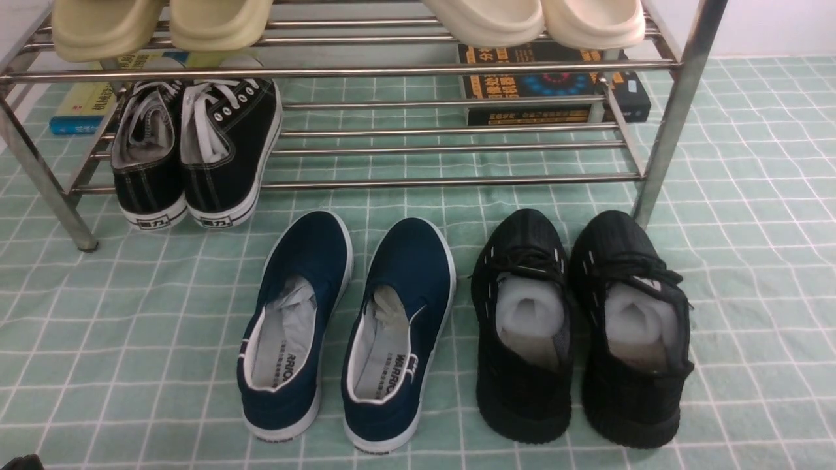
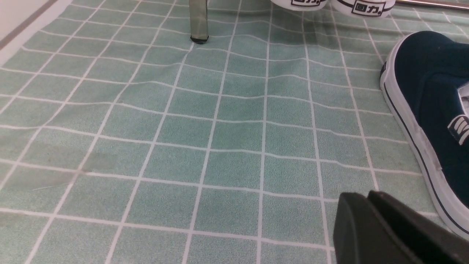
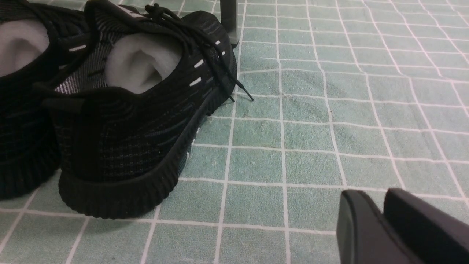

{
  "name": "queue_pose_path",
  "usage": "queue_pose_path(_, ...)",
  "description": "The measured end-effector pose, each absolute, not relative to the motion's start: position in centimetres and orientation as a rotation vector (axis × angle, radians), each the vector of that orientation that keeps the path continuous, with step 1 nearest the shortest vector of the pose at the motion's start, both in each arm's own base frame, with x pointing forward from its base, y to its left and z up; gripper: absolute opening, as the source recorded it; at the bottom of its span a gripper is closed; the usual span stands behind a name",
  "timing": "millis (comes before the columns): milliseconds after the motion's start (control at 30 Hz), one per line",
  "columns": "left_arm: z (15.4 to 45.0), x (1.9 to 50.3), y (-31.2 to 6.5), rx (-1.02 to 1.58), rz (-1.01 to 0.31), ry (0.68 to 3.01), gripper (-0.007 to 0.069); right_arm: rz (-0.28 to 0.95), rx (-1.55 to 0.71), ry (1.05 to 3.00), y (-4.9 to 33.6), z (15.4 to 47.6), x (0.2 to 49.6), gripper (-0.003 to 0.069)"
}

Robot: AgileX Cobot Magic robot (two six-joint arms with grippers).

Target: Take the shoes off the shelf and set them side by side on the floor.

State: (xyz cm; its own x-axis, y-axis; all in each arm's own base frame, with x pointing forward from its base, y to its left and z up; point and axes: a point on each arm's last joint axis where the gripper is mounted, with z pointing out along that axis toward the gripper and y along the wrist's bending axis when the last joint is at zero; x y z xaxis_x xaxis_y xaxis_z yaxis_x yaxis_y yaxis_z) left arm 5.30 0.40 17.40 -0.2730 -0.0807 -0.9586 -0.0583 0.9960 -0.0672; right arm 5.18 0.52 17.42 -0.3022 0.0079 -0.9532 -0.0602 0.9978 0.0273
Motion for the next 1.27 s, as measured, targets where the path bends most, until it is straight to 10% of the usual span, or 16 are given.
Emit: queue_pose_path(1267,17.40,5.30,0.41,-0.099,-0.018,1.849,0.0099,0.067,-0.038,1.877,0.52,17.41,5.18,0.0169)
